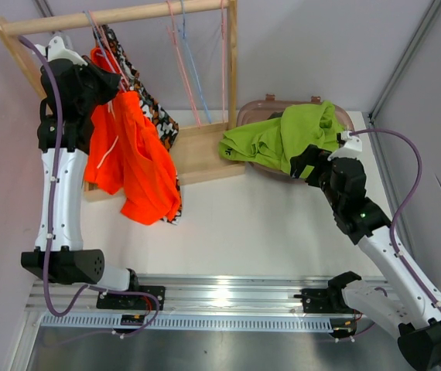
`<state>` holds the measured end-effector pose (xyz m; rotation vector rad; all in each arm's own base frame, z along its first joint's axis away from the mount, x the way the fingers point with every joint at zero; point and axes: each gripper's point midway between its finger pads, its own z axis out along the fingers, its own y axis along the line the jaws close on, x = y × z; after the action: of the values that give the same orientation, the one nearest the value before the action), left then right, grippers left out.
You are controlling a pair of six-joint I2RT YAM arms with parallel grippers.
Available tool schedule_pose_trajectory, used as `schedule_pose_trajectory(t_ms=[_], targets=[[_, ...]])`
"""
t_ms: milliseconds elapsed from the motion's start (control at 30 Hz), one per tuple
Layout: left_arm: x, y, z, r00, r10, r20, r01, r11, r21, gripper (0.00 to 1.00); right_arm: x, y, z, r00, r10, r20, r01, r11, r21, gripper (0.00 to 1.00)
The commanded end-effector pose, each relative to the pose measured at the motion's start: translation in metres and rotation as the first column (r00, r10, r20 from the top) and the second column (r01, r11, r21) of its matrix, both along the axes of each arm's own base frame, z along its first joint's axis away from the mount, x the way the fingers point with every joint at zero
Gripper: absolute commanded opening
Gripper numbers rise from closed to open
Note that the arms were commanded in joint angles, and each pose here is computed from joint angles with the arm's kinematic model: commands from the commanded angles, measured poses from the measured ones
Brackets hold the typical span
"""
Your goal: Remove the shorts from the hanger
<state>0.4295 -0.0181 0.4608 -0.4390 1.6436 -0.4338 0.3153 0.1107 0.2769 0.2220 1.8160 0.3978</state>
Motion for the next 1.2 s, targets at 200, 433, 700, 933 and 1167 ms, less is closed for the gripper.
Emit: schedule_pose_trajectory(t_ms=[200, 433, 700, 933, 1167], targets=[[-0.022, -0.004, 0.069, 0.99, -0.036, 0.133, 0.034, 0.999, 0.016, 0.0, -0.003, 0.014, 0.032, 0.994, 0.05, 0.098, -0.054, 0.998, 0.036, 0.99], [-0.056, -0.012, 0.128, 0.969, -0.075, 0.235, 0.071, 0.997, 0.023, 0.0, -0.026, 0.061, 0.11, 0.937, 0.221, 0.27, -0.242, 0.969, 0.047, 0.99], [-0.082, -0.021, 0.151, 0.947, -0.107, 0.303, 0.11, 0.994, 0.005, 0.0, -0.067, 0.163, 0.174, 0.771, 0.494, 0.402, -0.545, 0.838, 0.014, 0.99], [-0.095, -0.02, 0.161, 0.938, -0.089, 0.336, 0.102, 0.995, -0.023, 0.0, -0.114, 0.276, 0.197, 0.607, 0.67, 0.427, -0.727, 0.685, -0.041, 0.99], [-0.112, -0.009, 0.17, 0.924, -0.027, 0.381, 0.05, 0.998, -0.05, 0.0, -0.143, 0.342, 0.201, 0.506, 0.74, 0.444, -0.816, 0.577, -0.03, 1.0]])
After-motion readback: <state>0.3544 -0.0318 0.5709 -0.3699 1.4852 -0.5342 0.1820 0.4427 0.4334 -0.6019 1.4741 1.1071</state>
